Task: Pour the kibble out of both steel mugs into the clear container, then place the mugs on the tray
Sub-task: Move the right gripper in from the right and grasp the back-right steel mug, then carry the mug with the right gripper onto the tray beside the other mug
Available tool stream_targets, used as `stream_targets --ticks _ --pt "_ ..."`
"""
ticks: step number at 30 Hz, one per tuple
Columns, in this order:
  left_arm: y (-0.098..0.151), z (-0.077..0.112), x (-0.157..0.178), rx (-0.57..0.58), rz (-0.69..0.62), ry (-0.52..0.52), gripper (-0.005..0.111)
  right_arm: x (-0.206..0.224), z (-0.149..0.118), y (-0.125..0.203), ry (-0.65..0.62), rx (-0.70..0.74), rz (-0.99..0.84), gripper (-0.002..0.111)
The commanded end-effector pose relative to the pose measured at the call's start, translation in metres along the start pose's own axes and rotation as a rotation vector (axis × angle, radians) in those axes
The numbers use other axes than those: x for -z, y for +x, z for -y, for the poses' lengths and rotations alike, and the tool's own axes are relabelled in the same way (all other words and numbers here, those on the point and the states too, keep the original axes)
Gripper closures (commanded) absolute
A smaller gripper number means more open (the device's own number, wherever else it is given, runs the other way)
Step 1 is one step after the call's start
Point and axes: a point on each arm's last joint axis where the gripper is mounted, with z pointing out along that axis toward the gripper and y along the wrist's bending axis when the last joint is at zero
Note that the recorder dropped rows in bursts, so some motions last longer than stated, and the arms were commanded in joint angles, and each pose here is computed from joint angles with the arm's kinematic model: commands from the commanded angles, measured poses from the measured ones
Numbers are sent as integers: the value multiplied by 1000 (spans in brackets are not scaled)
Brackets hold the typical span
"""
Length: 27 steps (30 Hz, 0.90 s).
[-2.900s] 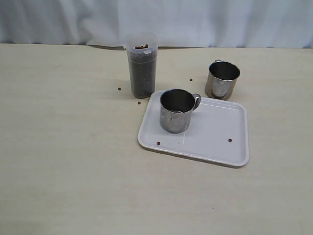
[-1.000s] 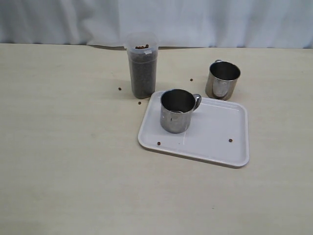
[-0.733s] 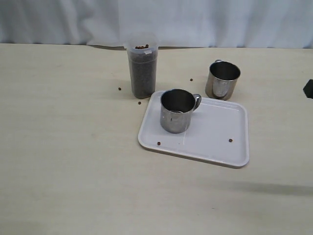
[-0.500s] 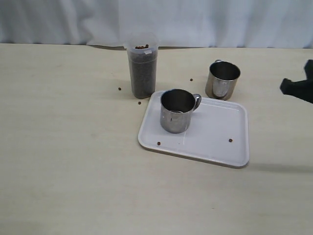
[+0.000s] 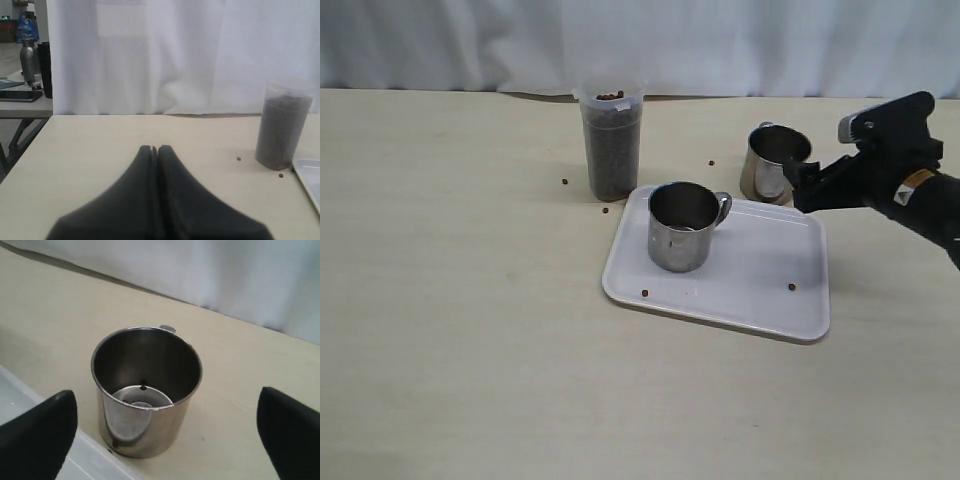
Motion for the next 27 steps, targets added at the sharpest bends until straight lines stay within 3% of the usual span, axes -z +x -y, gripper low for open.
stream_targets --ticks 1,8,15,27 --pt "0 0 0 8 13 3 107 -19 1 4 -27 -57 -2 -2" --pt "0 0 0 8 13 3 107 -64 -19 3 -117 -14 14 -2" --pt "0 0 0 8 13 3 107 -82 -9 16 -10 -142 -18 -2" --pt "0 0 0 8 13 3 107 -101 -9 20 -20 -109 -5 -1"
